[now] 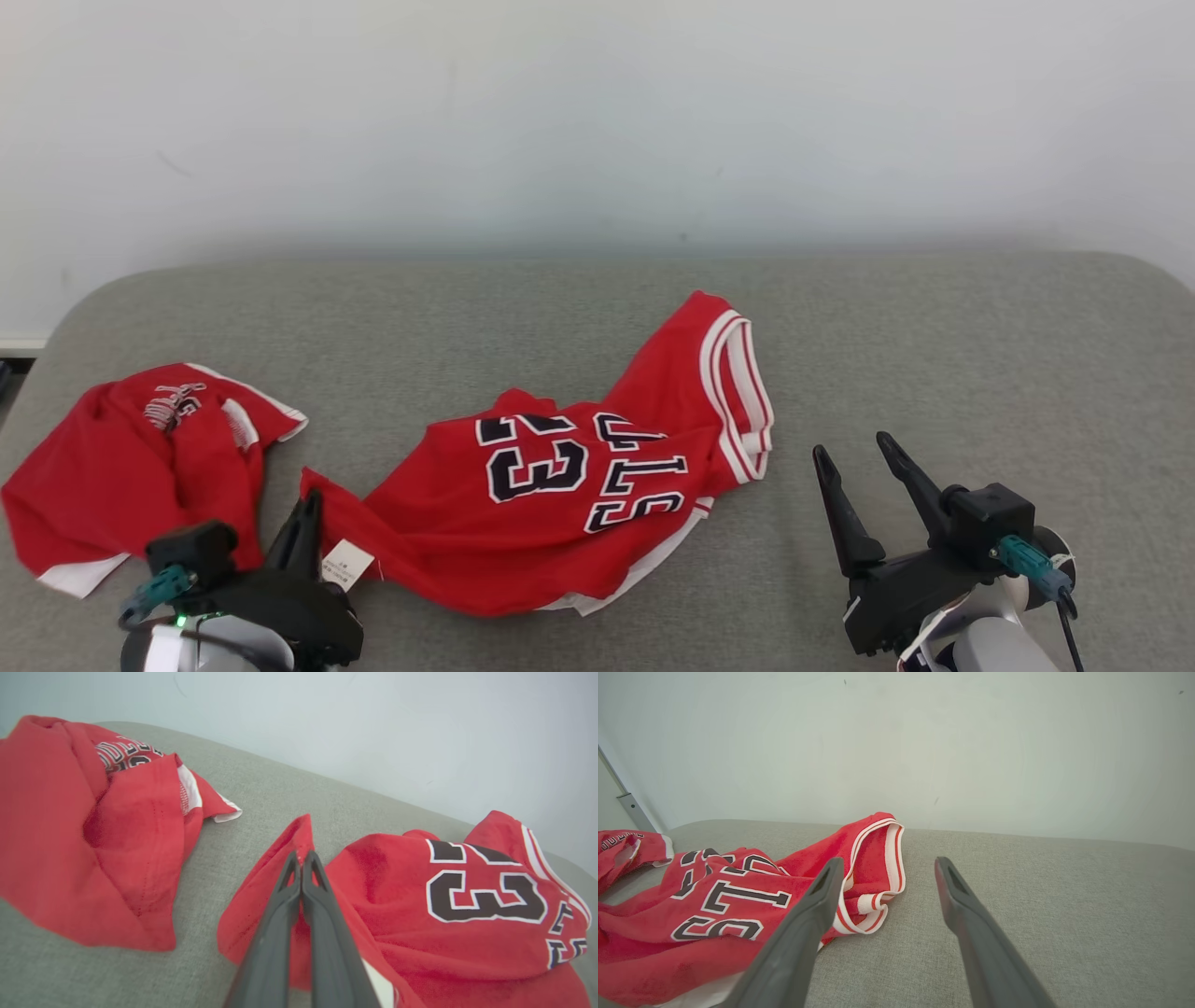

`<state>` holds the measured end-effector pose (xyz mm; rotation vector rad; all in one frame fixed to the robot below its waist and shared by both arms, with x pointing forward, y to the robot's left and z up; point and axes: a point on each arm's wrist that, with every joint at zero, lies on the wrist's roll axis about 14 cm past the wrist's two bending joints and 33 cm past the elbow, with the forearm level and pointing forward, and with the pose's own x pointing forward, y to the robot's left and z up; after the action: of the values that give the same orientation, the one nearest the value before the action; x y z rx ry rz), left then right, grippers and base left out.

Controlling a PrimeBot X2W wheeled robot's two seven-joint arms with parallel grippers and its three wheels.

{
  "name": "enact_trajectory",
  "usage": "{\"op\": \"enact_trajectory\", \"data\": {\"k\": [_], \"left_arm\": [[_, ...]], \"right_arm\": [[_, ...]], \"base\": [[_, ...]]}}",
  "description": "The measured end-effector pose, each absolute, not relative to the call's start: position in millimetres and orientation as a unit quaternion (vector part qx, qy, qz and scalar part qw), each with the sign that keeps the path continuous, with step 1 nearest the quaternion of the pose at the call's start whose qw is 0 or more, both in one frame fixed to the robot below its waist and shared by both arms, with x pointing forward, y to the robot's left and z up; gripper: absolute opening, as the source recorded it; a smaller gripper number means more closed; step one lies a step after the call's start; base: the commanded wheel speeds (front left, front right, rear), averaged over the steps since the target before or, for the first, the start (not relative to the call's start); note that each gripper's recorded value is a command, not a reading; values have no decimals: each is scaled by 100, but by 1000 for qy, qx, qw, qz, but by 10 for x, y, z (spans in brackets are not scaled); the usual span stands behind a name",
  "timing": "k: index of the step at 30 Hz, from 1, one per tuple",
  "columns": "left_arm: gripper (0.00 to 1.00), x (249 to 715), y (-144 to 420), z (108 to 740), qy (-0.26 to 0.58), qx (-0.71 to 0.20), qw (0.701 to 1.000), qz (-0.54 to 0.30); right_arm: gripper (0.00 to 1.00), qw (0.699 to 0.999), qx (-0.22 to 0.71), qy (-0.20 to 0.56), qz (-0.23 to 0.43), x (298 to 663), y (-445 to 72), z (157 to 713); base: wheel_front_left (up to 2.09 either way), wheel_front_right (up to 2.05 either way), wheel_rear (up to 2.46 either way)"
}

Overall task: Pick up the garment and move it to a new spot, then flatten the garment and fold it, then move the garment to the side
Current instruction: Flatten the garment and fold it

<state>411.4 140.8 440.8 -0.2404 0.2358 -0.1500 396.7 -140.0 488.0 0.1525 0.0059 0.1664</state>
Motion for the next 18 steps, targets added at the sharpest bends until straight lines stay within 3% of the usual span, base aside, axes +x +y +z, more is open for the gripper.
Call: {"op": "enact_trajectory", "data": {"k": [9, 18], "left_arm": [[0, 3810, 1771, 4554, 76, -122, 989, -22], [0, 3451, 1862, 4266, 123, -156, 980, 13]], "right_arm": [[100, 989, 84, 7, 119, 4015, -1130, 4878], [100, 987, 84, 12, 140, 4053, -974, 4854]], "base": [[0, 0, 0], [0, 0, 0]]}}
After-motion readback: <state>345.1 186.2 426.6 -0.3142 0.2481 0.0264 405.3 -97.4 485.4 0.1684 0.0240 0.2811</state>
